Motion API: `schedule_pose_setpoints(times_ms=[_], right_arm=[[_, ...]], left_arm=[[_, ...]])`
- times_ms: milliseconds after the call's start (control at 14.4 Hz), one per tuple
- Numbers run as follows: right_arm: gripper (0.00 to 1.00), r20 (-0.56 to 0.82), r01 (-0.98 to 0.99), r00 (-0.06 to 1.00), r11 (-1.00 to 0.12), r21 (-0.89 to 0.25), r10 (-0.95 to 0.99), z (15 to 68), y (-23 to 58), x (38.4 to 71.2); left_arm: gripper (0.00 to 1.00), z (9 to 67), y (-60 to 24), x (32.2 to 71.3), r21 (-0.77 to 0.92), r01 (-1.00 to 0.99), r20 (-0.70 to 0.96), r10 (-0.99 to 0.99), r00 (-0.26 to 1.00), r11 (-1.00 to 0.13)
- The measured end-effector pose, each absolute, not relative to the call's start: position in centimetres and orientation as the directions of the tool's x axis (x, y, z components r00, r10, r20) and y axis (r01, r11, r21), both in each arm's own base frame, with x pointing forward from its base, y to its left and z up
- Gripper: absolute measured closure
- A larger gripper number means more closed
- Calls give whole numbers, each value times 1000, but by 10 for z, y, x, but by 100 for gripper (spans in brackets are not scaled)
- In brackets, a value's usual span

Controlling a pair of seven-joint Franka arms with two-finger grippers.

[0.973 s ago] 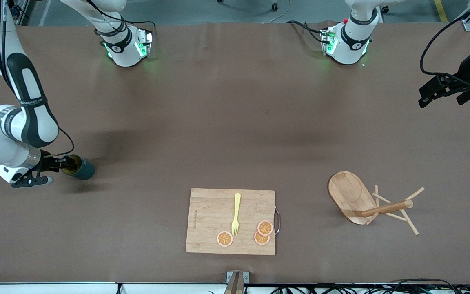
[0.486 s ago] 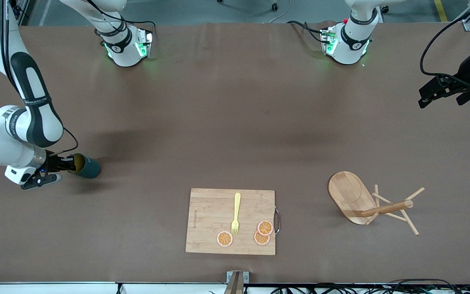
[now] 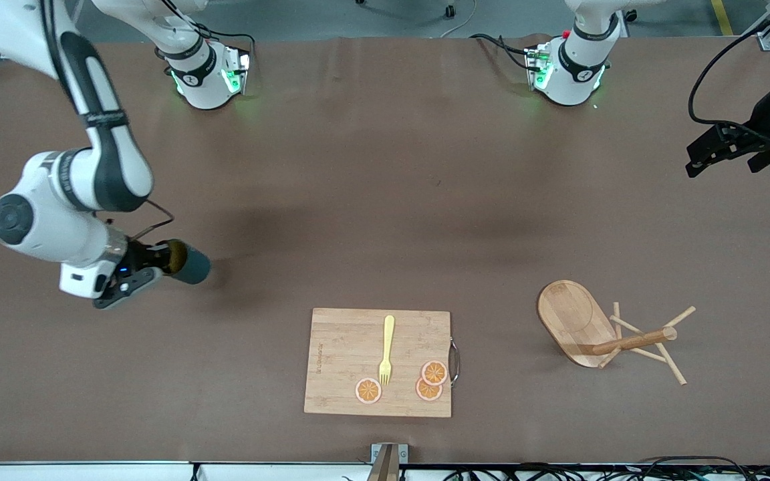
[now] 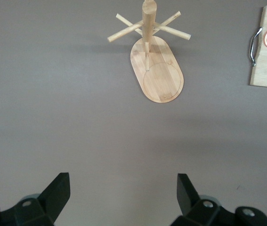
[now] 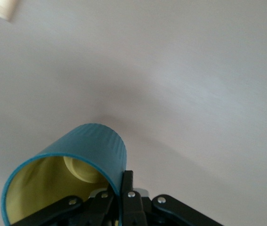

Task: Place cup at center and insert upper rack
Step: 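Carry the teal mug with the right gripper to the table center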

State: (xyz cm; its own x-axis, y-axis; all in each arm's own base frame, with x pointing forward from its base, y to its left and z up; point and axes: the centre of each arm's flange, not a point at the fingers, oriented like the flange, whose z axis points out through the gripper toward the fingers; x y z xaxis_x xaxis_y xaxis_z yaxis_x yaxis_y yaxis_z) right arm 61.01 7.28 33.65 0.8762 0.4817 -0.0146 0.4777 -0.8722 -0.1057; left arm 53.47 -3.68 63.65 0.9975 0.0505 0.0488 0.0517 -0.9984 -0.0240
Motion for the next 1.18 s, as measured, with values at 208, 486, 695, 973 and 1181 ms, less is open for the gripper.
schedule_pose_setpoints(times_ms=[208, 486, 695, 973, 1181], right_arm=[[96, -2, 368, 929, -925, -96, 370, 360, 195, 592], [96, 33, 238, 971, -965, -111, 236, 391, 340, 549], [96, 4, 147, 989, -983, -111, 148, 374, 407, 522], [96, -33, 95, 995, -991, -90, 98, 336, 471, 484], [96, -48, 95, 994, -993, -76, 98, 316, 493, 464]], left_arm=[[0, 640, -37, 535, -23, 52, 56, 51, 997, -998], [0, 642, -36, 535, -23, 53, 59, 52, 997, -998], [0, 645, -36, 535, -22, 54, 67, 53, 996, -998], [0, 648, -35, 535, -23, 56, 74, 54, 996, -998], [0, 646, -34, 537, -23, 56, 69, 54, 996, -998]])
